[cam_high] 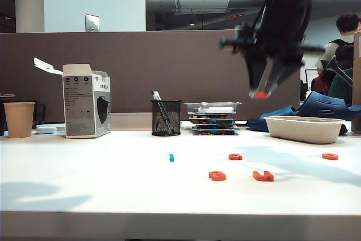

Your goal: Select the appropriate letters from the row of letter magnets placed on the table to arrange into the word "sun".

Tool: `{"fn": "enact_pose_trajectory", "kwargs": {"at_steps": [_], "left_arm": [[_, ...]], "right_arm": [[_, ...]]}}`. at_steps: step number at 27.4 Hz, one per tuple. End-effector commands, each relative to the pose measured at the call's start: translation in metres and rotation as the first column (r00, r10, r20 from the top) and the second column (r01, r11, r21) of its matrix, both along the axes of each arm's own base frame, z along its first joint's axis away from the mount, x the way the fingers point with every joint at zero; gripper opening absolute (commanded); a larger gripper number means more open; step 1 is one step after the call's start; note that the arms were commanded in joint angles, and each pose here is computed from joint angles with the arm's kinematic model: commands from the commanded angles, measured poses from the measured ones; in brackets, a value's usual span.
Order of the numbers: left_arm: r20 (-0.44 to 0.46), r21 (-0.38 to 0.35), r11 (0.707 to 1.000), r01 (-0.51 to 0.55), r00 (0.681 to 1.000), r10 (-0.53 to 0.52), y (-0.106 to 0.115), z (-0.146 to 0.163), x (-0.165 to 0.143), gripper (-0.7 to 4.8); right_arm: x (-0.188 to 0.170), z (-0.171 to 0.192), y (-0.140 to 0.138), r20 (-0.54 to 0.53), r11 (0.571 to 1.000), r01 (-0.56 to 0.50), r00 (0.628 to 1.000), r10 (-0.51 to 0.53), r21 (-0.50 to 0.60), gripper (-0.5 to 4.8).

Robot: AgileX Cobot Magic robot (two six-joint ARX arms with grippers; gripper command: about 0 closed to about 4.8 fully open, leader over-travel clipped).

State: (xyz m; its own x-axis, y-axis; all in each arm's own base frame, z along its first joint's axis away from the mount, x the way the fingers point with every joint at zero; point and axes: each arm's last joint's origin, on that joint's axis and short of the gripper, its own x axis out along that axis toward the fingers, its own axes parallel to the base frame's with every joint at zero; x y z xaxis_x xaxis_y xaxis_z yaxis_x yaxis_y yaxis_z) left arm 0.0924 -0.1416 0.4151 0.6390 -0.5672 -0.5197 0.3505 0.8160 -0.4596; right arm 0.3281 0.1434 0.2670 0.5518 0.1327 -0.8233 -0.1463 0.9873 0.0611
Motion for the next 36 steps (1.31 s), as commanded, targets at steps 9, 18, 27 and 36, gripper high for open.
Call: {"fn": "enact_pose_trajectory", "kwargs": {"at_steps": [9, 18, 27, 36], "left_arm": [[0.009, -0.007, 1.0, 0.002, 1.0, -0.002, 0.0, 0.002, 0.0, -0.03], [0.008, -0.007, 1.0, 0.002, 1.0, -0.002, 0.0, 0.002, 0.0, -0.03], [0.007, -0.007, 1.0, 0.003, 1.0, -0.003, 0.0, 0.002, 0.0, -0.03], [-0.004, -0.014, 1.0, 0.025, 1.0, -0.025, 0.0, 0.001, -0.001, -0.03]], "right_arm": [[-0.086, 0.048, -0.041, 0.118, 0.996, 0.079, 0.99, -0.083, 0.046, 1.07], [-0.105, -0.044, -0.042, 0.016, 0.991, 0.051, 0.998, -0.053, 0.12, 1.07], [-0.097, -0.085, -0.035, -0.061, 0.991, 0.023, 0.998, -0.015, 0.133, 1.07], [-0.09, -0.108, -0.032, -0.146, 0.995, 0.031, 0.989, -0.016, 0.097, 1.07]]}}
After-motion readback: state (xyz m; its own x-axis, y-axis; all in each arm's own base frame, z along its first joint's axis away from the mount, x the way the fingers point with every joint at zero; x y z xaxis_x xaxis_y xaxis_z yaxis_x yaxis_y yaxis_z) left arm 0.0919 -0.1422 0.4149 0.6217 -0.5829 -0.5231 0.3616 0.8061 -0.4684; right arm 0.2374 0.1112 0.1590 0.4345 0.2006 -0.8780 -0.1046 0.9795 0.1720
